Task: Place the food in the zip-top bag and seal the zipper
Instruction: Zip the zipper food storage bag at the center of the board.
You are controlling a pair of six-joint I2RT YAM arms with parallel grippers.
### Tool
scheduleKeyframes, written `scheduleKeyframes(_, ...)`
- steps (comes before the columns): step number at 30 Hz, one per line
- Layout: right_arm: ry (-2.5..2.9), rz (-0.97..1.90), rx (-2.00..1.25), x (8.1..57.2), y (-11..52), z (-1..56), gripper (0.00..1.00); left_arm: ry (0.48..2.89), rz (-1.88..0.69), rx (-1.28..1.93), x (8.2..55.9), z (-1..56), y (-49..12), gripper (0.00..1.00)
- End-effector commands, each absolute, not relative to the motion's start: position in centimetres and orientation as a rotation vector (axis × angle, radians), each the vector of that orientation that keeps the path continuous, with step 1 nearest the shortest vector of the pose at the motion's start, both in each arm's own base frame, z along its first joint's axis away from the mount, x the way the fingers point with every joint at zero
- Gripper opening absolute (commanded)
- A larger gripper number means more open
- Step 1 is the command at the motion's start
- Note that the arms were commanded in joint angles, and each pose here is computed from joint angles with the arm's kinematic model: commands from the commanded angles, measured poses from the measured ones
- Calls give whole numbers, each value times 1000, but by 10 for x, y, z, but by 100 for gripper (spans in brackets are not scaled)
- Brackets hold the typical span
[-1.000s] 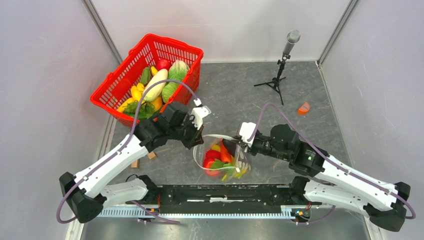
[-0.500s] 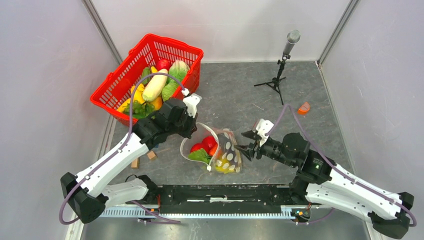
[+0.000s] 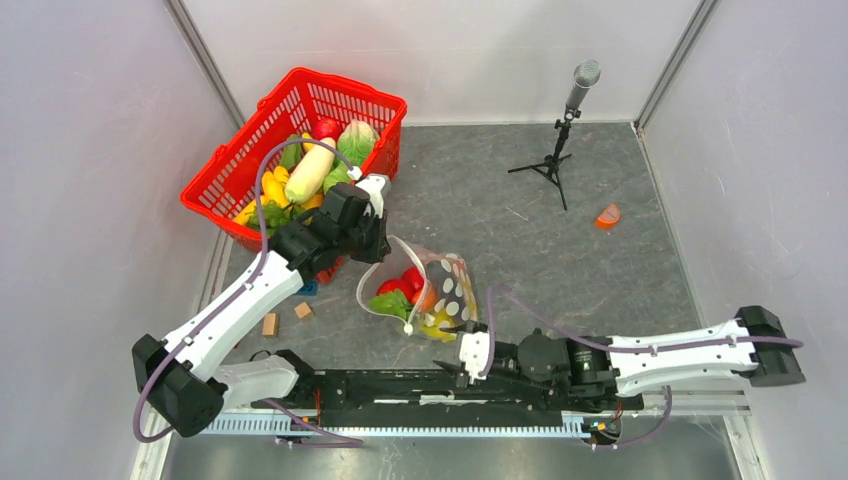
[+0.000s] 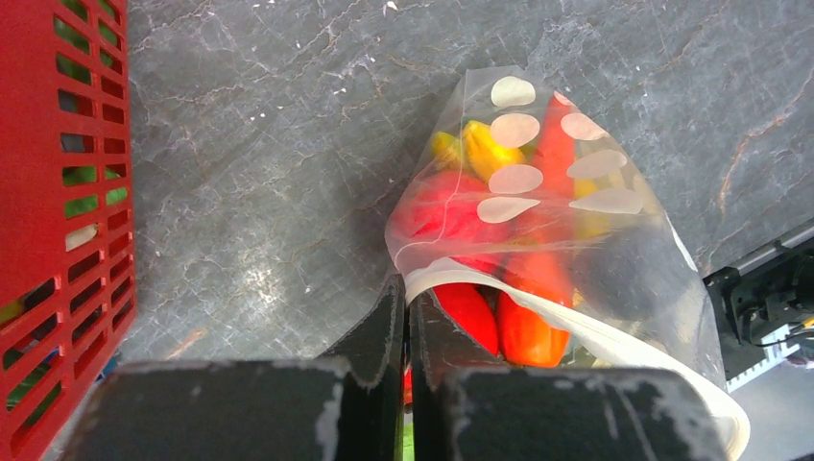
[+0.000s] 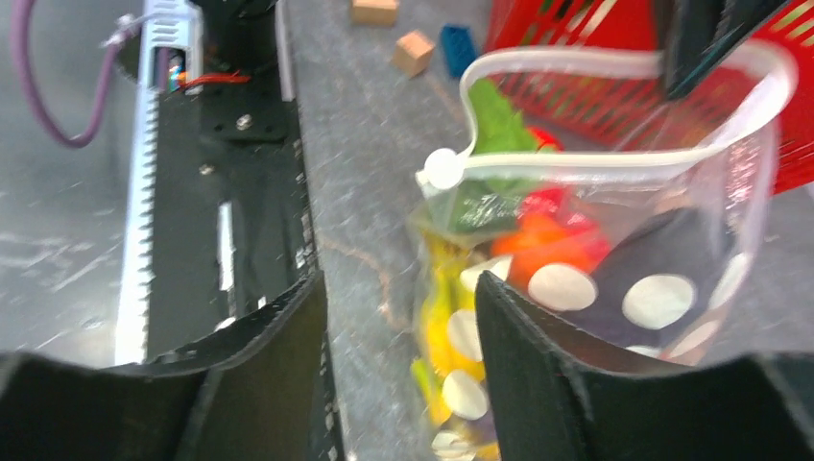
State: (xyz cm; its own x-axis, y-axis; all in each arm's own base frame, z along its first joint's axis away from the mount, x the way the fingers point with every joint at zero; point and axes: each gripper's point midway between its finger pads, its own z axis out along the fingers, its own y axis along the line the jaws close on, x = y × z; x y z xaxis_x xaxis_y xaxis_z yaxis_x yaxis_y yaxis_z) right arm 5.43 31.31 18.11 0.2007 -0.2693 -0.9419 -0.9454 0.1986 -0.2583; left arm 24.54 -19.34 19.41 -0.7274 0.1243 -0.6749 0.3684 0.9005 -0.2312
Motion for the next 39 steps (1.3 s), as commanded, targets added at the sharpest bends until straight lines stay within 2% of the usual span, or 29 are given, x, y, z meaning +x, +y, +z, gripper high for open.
scheduleKeyframes(1, 1145, 571, -1096, 72, 319, 216, 60, 2316, -527, 241, 254, 219, -200, 2)
scheduleKeyframes(12, 1095, 423, -835, 85, 320, 227, 58, 2319, -618, 233, 243, 225, -207, 2)
scheduleKeyframes(15, 1091, 352, -855, 88, 326, 223, 58, 2312, -632, 221, 240, 228, -206, 2)
scheduleKeyframes(22, 1078, 496, -906, 70, 342, 209, 58, 2325, -624, 218, 238, 226, -204, 2)
scheduleKeyframes(32, 1072, 468, -956, 67, 348, 190, 58, 2319, -628, 204, 239, 230, -204, 2)
scheduleKeyframes(39, 1103, 437, -902, 83, 348, 186, 54, 2322, -647, 202, 237, 230, -206, 2)
